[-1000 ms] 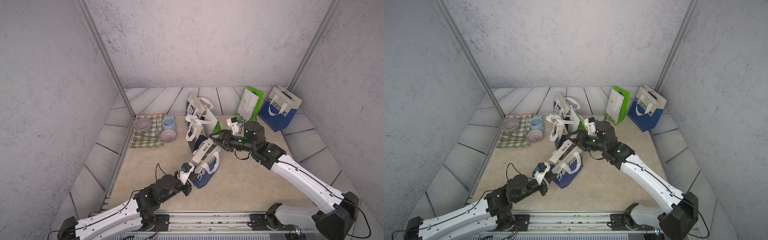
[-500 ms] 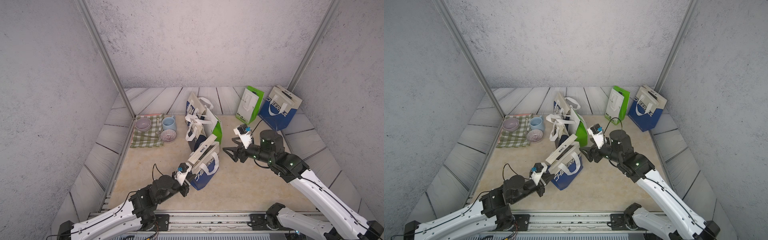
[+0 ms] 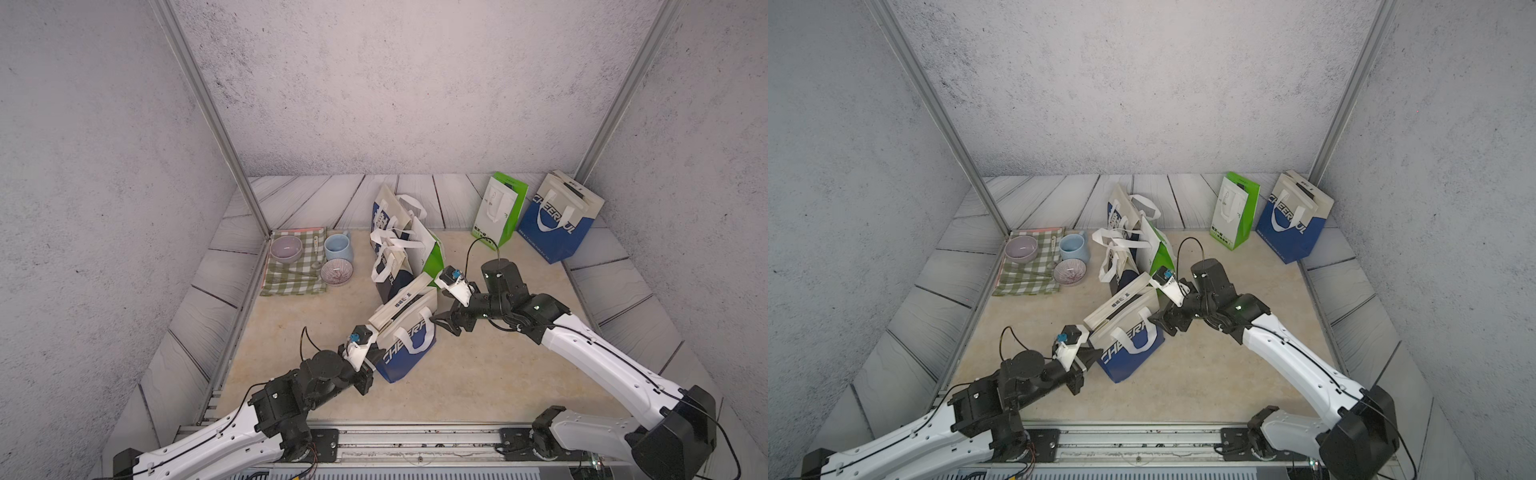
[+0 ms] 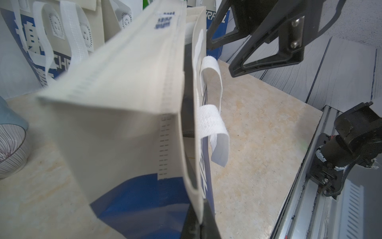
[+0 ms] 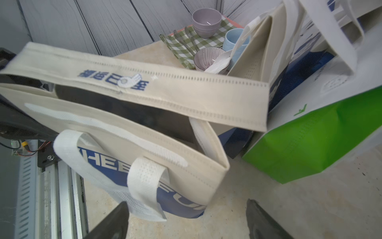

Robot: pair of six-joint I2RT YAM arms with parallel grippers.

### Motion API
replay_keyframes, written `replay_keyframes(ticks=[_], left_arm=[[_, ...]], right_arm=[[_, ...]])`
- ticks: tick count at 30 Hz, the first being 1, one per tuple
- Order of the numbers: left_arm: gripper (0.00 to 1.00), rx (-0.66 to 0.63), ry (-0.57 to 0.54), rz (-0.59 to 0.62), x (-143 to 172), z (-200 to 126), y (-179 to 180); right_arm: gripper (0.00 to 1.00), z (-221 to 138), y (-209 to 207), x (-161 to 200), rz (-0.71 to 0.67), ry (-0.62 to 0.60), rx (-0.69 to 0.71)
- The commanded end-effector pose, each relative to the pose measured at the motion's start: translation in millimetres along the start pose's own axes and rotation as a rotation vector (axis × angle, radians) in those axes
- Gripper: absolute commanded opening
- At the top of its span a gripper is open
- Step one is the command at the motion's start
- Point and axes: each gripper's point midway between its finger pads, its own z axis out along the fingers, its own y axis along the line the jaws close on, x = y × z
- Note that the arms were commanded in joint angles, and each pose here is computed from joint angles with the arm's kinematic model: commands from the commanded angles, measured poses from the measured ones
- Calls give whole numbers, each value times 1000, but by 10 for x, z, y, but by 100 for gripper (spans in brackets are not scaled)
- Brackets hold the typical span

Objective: Open the takeout bag
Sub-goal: Pick up the takeout bag at the center of the board.

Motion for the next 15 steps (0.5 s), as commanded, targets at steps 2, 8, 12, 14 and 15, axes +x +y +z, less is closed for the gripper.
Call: replay_keyframes(ticks=[2, 8, 12, 14, 15], left_arm=[[0, -12, -19, -8, -109, -52, 18], [0, -13, -9, -11, -94, -59, 19], [0, -11, -10, -11, -99, -63, 15], [0, -12, -10, -12, -104, -63, 17], [0, -12, -12, -13, -113, -68, 17]], right_arm=[[89, 41, 26, -193, -52, -46, -59], [87, 93, 106, -252, -104, -63, -131], [78, 148, 161, -283, -98, -68, -193], [72, 179, 163, -308, -85, -72, -208], [70, 187, 163, -317, -76, -74, -212]])
